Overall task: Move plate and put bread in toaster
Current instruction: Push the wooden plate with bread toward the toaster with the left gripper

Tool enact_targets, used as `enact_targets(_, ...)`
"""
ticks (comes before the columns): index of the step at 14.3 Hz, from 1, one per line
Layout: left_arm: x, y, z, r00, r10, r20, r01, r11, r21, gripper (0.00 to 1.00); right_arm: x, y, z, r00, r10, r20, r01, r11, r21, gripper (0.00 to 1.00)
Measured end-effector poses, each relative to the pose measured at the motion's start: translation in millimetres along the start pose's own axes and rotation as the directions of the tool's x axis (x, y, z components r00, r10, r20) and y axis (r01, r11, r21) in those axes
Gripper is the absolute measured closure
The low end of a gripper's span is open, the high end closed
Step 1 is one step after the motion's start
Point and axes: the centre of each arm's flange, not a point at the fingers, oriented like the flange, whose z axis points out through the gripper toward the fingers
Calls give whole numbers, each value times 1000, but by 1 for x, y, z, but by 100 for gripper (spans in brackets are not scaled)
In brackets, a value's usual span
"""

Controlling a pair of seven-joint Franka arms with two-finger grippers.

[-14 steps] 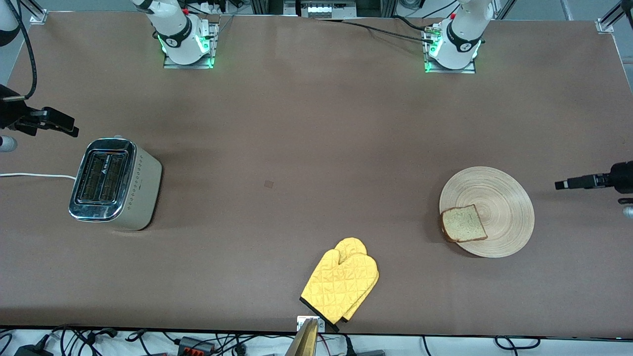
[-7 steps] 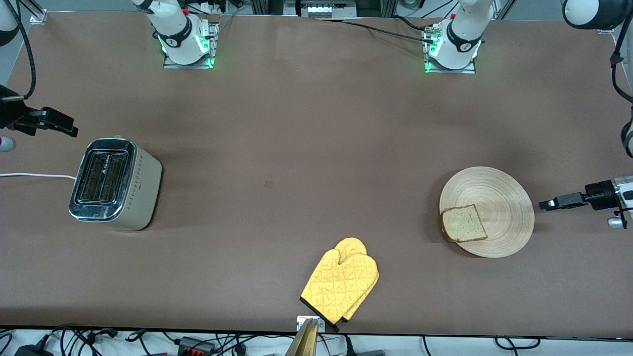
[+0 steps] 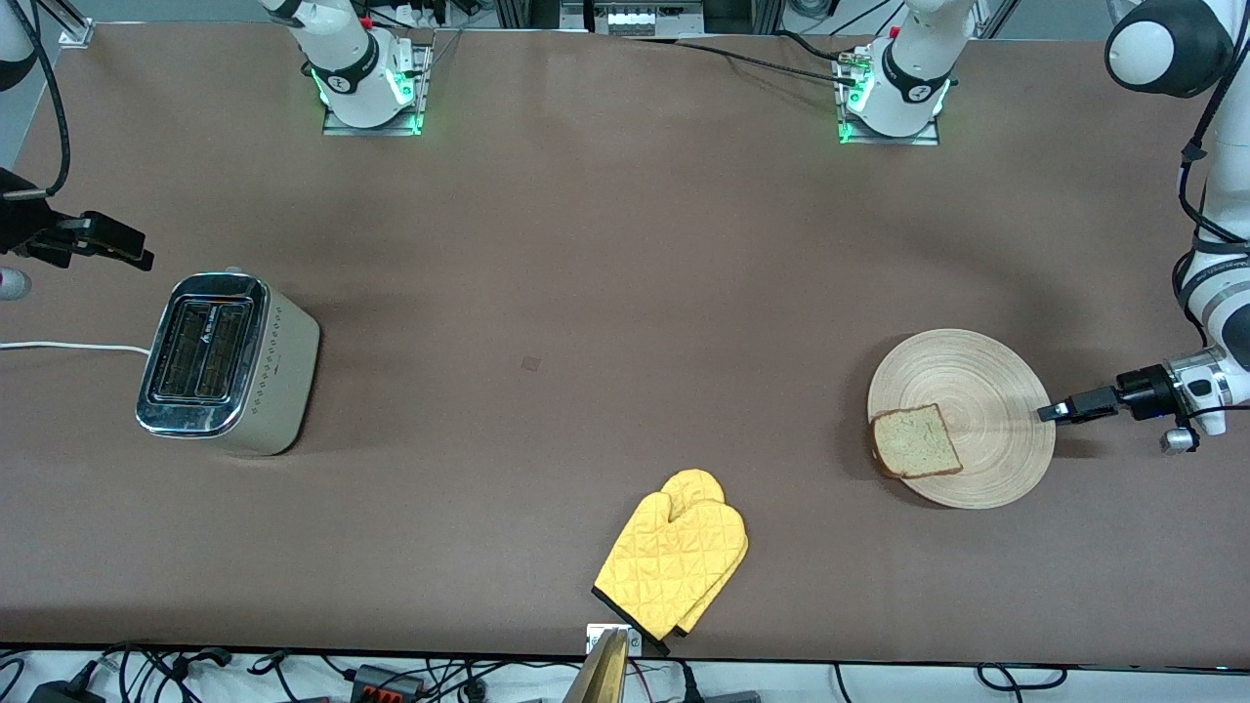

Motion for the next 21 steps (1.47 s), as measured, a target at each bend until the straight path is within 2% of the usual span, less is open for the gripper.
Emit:
enact_targets(1, 0, -1, 0, 1000, 0, 0, 0, 1000, -1, 24, 0, 0, 0, 1000, 0, 0, 0, 1000, 0, 0)
enact_targets(6, -2, -4, 2, 1000, 2, 2, -2, 1000, -4, 77, 0, 0, 0, 1000, 0, 0, 0, 1000, 0, 0)
enact_targets(8, -2, -2, 0, 1000, 11, 4, -11, 999, -31, 91, 0, 0, 0, 1000, 0, 0, 0, 1000, 0, 0)
enact_targets(12, -2, 1, 2, 1000, 21, 12, -20, 999, -44, 91, 0, 0, 0, 1000, 1, 0, -1, 1000, 0, 0)
enact_targets(13, -2, 7, 8, 999, 29, 36, -26, 997, -71, 91, 0, 0, 0, 1000, 1, 0, -1, 1000, 0, 0)
enact_targets(17, 0, 58, 55, 981, 110, 161, -67, 965, -254, 91, 0, 1, 0, 1000, 2, 0, -2, 1000, 0, 0)
enact_targets(21, 7, 130, 149, 934, 220, 283, -123, 938, -323, 91, 0, 3, 0, 1000, 5, 0, -5, 1000, 0, 0)
